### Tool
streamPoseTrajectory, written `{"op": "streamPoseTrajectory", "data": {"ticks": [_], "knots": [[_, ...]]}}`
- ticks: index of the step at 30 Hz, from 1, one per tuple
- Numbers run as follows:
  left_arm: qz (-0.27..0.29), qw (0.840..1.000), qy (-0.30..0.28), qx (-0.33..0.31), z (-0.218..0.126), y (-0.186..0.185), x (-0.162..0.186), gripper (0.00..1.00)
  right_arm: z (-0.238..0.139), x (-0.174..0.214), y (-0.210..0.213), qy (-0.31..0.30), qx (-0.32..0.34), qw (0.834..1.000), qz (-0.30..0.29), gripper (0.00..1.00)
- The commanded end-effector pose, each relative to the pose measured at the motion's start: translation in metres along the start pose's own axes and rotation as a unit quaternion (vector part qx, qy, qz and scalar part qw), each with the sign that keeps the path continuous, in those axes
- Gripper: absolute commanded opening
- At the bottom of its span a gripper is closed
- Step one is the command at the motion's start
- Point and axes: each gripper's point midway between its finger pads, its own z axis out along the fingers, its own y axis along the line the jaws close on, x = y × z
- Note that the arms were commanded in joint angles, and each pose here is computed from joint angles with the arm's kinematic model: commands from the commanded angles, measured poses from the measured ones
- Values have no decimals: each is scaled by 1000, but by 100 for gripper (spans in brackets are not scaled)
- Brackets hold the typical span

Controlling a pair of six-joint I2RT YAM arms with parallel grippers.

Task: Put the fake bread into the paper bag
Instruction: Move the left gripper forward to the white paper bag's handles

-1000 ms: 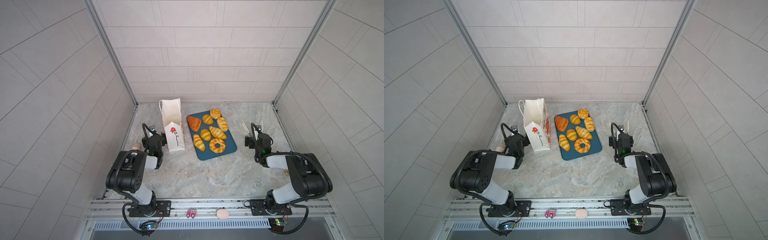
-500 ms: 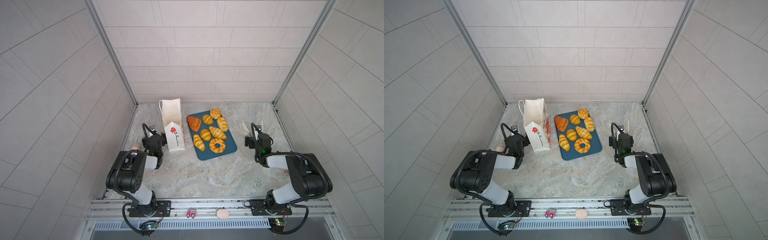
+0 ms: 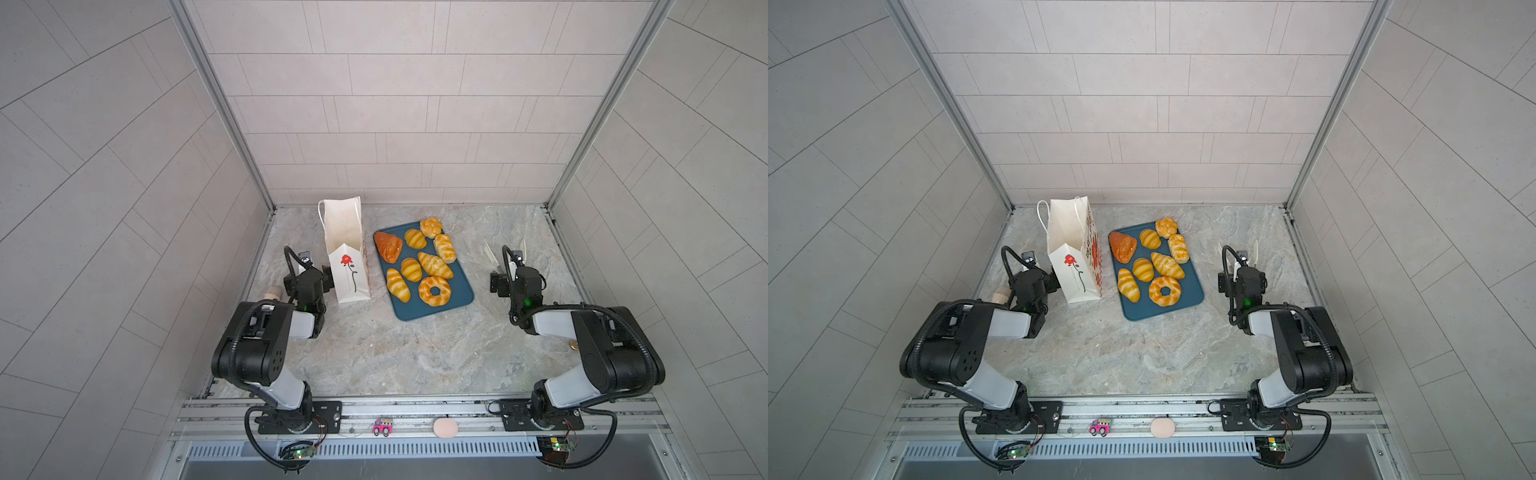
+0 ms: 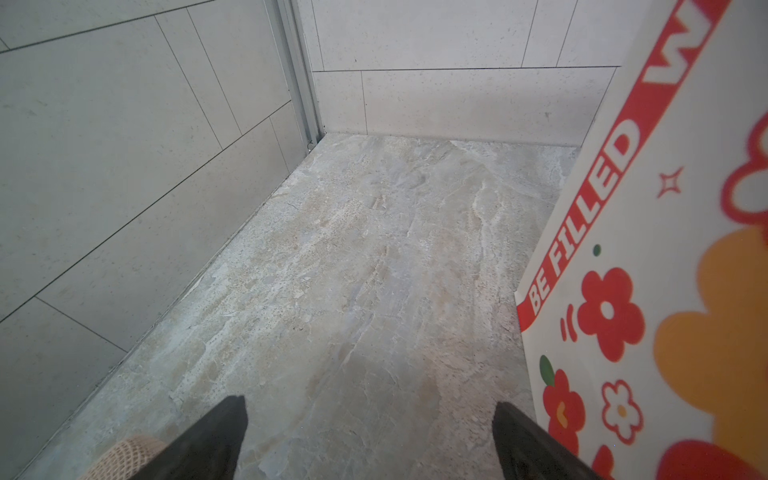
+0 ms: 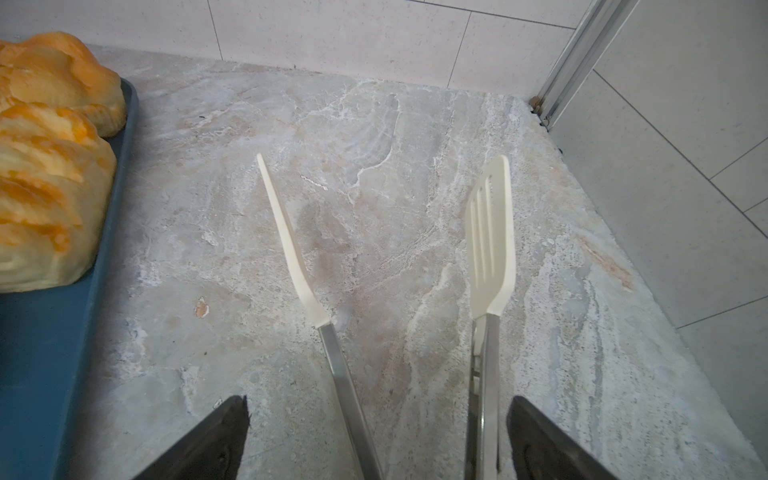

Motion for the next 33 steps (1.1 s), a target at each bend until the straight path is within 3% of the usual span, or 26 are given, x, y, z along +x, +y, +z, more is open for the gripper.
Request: {"op": "streamPoseTrajectory", "data": {"ticks": [1, 6, 8, 9, 14, 19, 23, 28, 33], "knots": [[-5, 1000, -8, 3, -3, 1, -1, 100, 0, -9, -1, -13, 1, 1000, 2, 95], [-26, 999, 4, -31, -27, 22, -37, 100, -1, -13, -6, -15, 16, 1000, -1, 90], [-54, 998, 9, -37, -44, 31, -52, 100, -4, -25, -19, 24, 45, 999, 21, 90], [-77, 996, -1, -40, -56, 37, -63, 100, -6, -29, -21, 49, 41, 998, 23, 90], [-124, 991, -21, -56, -90, 57, -79, 100, -24, -73, -13, 38, 3, 999, 30, 88], [-169, 984, -35, -34, -120, 62, -95, 100, -46, -90, 1, 28, -39, 997, 54, 86], [-183, 981, -53, -16, -141, 63, -106, 100, -59, -87, 13, 46, -49, 998, 17, 86], [-179, 981, -69, -10, -167, 64, -119, 100, -64, -66, -3, 104, 1, 994, 27, 83], [-167, 982, -86, 9, -188, 58, -133, 100, -65, -46, 3, 133, -9, 991, 32, 79]]}}
